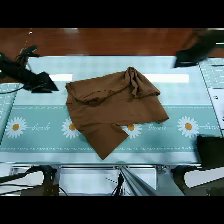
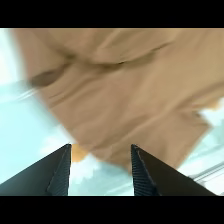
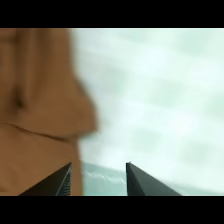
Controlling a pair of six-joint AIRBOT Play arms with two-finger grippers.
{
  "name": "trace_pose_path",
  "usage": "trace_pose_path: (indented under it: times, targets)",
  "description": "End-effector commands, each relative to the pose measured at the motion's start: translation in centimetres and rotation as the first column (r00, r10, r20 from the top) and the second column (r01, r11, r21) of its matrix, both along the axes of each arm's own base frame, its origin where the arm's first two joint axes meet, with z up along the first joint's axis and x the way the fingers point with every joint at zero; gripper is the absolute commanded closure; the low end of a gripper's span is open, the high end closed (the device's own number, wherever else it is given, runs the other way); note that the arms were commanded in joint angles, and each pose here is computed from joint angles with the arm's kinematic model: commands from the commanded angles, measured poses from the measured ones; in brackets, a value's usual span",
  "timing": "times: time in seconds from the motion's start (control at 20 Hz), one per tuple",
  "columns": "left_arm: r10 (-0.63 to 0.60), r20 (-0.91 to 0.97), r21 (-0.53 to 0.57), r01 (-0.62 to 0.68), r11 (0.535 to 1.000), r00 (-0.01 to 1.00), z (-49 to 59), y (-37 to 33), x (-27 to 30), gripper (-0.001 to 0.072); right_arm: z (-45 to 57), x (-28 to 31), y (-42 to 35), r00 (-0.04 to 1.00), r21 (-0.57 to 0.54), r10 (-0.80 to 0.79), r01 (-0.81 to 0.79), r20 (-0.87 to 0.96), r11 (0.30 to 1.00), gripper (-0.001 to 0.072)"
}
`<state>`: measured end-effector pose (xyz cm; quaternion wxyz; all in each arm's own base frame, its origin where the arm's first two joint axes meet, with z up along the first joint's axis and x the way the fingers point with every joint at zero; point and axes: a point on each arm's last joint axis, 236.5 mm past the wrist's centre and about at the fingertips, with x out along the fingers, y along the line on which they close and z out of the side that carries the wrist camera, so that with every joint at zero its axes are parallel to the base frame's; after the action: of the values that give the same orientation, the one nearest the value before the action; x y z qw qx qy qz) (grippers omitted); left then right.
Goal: Fold the shirts.
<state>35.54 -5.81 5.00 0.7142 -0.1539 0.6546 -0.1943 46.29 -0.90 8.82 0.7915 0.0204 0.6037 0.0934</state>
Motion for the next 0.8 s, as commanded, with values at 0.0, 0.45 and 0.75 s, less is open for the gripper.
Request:
trace_pose_path:
  times: [0.0,0.45,0.75]
  targets:
    - [0.001,-0.048,0.006,-0.001,1.000,0.999,-1.5,0.4,-4.7,0.0242,0.9,-5.6,-6.4,0.979,0.136,-0.190,0.199,-0.077,0.970,0.0257]
    - [0.082,-0.203,-0.177,-0.119,0.977,0.976,-10.2,-5.5,-9.7,0.0072,-9.4,-15.1,-6.1,0.896,0.389,-0.316,0.424,-0.313,0.818,0.0156]
    - [0.020,-0.333,-0.182,-0.085,0.980,0.943,-13.7,-7.9,-11.1,0.0072,-10.3,-14.7,-5.5,0.913,0.411,-0.297,0.393,-0.279,0.823,0.0157]
